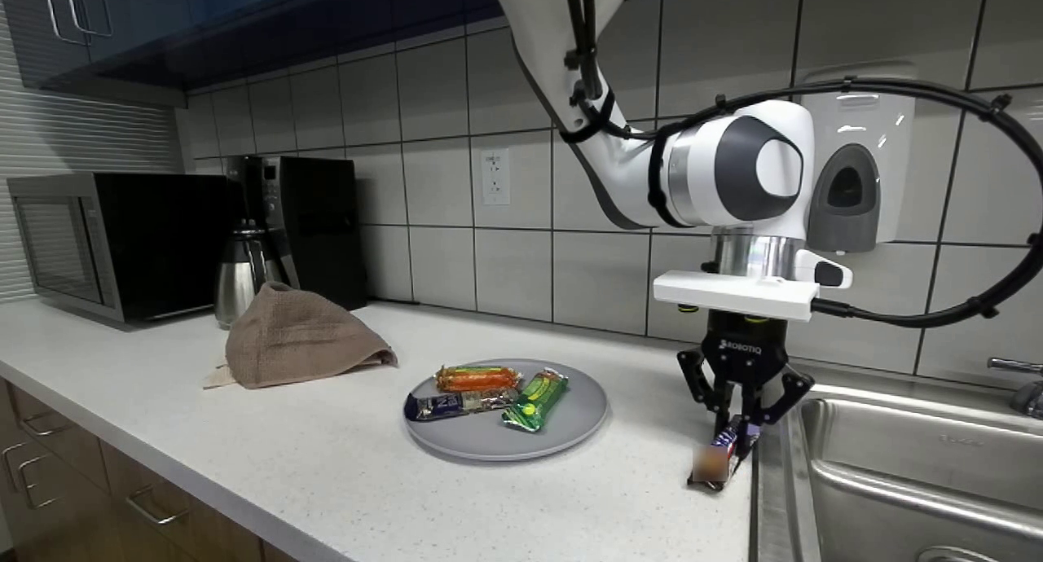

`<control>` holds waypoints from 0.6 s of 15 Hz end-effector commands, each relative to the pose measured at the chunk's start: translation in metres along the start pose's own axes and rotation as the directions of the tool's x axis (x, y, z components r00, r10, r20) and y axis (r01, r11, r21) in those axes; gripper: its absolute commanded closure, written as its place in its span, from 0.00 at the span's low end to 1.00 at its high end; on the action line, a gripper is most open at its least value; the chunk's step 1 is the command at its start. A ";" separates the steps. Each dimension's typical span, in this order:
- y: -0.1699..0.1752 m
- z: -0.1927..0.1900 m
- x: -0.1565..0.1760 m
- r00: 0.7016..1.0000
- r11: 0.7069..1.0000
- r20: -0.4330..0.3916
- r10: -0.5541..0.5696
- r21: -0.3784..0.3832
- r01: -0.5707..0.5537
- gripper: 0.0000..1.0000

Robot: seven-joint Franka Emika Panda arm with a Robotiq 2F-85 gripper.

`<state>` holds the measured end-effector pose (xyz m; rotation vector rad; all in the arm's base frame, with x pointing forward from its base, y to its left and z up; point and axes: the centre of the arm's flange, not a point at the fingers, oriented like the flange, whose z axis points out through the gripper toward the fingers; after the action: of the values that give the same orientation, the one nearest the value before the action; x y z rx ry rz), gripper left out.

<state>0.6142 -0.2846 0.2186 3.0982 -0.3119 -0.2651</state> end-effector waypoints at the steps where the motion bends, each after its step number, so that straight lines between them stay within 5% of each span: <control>1: 0.004 -0.005 0.005 1.000 1.000 -0.009 -0.014 0.027 0.014 0.95; 9: -0.004 -0.017 -0.003 0.999 1.000 -0.030 -0.016 0.017 0.017 0.96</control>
<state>0.6158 -0.2833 0.2209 3.0996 -0.3082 -0.2569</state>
